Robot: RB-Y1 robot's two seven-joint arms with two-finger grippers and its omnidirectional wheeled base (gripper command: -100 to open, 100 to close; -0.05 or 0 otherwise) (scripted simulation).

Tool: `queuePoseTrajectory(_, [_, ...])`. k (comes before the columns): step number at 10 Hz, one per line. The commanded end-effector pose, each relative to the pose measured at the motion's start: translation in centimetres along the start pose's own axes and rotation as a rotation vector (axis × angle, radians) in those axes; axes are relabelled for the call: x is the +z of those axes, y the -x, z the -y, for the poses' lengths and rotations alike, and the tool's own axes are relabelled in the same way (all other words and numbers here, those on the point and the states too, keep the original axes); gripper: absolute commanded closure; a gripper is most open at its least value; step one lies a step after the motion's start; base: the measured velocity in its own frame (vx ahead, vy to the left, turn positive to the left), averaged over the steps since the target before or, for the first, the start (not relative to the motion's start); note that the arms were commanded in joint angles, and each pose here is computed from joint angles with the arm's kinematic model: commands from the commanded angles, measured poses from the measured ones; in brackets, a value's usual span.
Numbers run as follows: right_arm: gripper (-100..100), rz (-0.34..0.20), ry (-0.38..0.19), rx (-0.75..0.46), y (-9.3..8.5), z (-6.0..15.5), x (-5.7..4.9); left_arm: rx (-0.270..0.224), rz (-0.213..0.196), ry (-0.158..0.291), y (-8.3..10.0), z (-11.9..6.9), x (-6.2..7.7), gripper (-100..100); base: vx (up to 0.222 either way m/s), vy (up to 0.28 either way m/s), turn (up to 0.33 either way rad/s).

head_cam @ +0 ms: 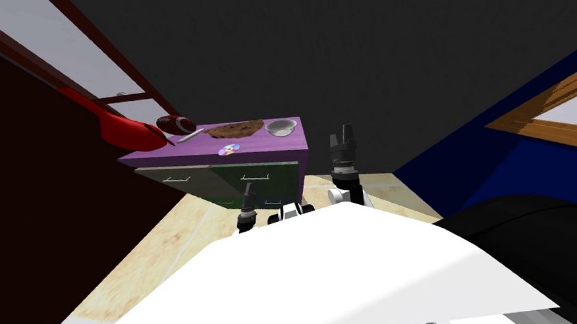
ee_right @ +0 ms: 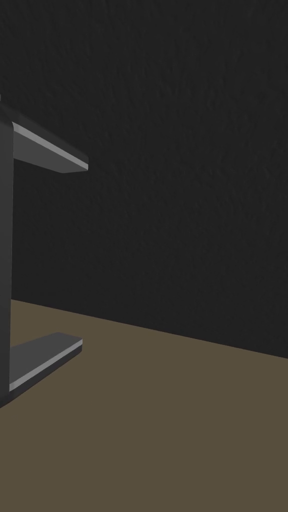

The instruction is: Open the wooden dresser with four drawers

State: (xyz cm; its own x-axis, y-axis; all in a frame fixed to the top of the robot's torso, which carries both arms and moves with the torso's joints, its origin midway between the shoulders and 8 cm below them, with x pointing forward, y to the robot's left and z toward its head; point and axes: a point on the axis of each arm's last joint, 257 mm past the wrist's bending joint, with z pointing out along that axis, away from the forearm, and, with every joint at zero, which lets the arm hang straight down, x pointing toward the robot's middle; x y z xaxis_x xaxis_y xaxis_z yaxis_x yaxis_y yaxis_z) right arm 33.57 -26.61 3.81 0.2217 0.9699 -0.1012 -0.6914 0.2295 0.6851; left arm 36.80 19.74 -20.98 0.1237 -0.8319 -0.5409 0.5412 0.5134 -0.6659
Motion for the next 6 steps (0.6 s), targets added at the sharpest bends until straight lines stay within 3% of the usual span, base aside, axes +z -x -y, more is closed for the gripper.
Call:
queuePoseTrajectory(1, [0, 0.0, 0.0, 0.0, 0.0, 0.0, 0.0, 0.0, -0.001, 0.002, 0.3, -0.1, 1.4, -100, -0.004, -0.016, -0.001])
queuePoseTrajectory(2, [0, 0.0, 0.0, 0.0, 0.0, 0.0, 0.0, 0.0, 0.0, 0.001, 0.2, 0.0, 1.1, -100, -0.001, -0.006, 0.0])
queuePoseTrajectory(3, [0, 0.0, 0.0, 0.0, 0.0, 0.0, 0.0, -0.001, -0.001, 0.002, -0.1, 0.0, 0.1, 100, 0.005, 0.009, 0.001])
queuePoseTrajectory(6, [0, 0.0, 0.0, 0.0, 0.0, 0.0, 0.0, -0.001, 0.0, 0.002, -0.6, 0.2, -1.5, 100, 0.005, 0.021, 0.001])
